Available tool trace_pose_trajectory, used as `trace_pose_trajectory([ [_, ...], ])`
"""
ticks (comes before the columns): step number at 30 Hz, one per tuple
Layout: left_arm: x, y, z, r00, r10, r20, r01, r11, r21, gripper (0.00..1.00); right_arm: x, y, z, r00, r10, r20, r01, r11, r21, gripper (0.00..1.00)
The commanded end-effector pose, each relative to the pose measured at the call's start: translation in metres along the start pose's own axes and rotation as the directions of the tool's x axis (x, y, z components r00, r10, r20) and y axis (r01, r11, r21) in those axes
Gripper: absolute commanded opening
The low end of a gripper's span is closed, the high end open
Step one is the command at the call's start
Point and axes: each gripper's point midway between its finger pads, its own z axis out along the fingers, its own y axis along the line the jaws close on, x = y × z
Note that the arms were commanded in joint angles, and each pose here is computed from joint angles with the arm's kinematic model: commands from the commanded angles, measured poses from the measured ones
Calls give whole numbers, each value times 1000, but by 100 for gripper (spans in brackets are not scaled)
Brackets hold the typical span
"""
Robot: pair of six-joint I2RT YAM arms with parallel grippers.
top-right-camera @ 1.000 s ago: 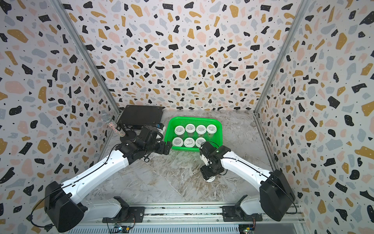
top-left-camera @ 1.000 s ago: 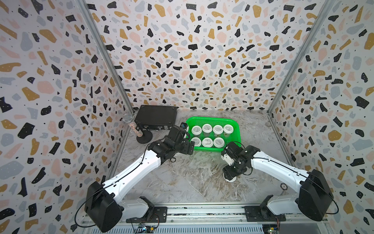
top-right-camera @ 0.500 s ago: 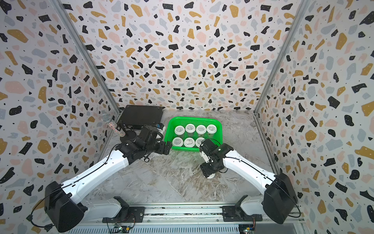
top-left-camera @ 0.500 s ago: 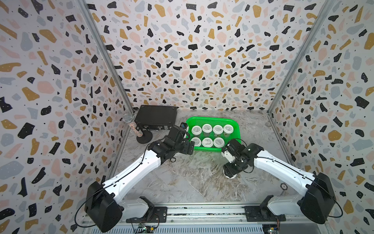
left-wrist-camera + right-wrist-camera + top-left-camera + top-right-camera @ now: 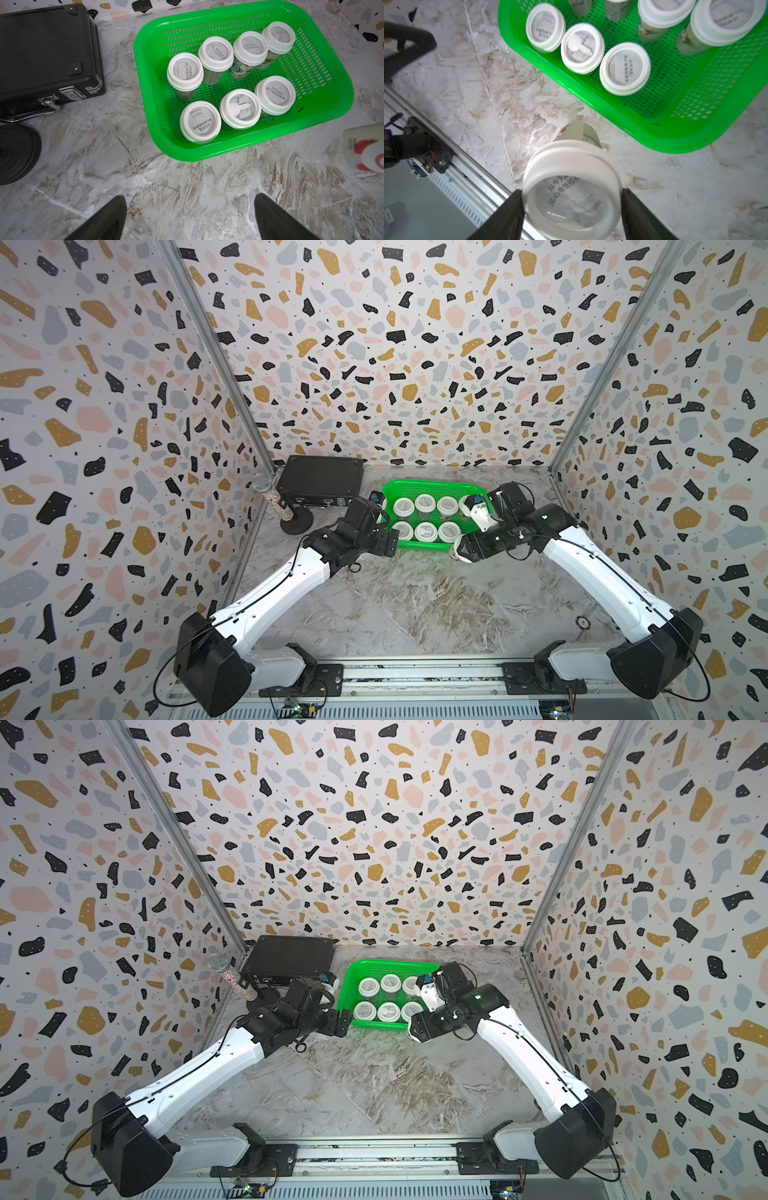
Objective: Put the yogurt in the basket
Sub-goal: Place the yogurt in the basket.
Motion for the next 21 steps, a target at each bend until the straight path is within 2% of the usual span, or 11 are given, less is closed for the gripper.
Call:
trace_pose_trajectory([
  [1, -11, 1, -2, 999, 7, 34, -7, 1000, 0, 99, -20, -1, -8, 999, 4, 36, -1, 998, -69, 74],
  [9, -10, 1, -1, 1000, 8, 31, -8, 1000, -1, 99, -55, -55, -3, 992, 106, 65, -108, 994, 20, 74],
  [21, -10, 2, 0, 999, 5, 32, -5, 1000, -2, 99, -53, -109, 30, 987, 159, -18, -152, 964, 218, 76],
])
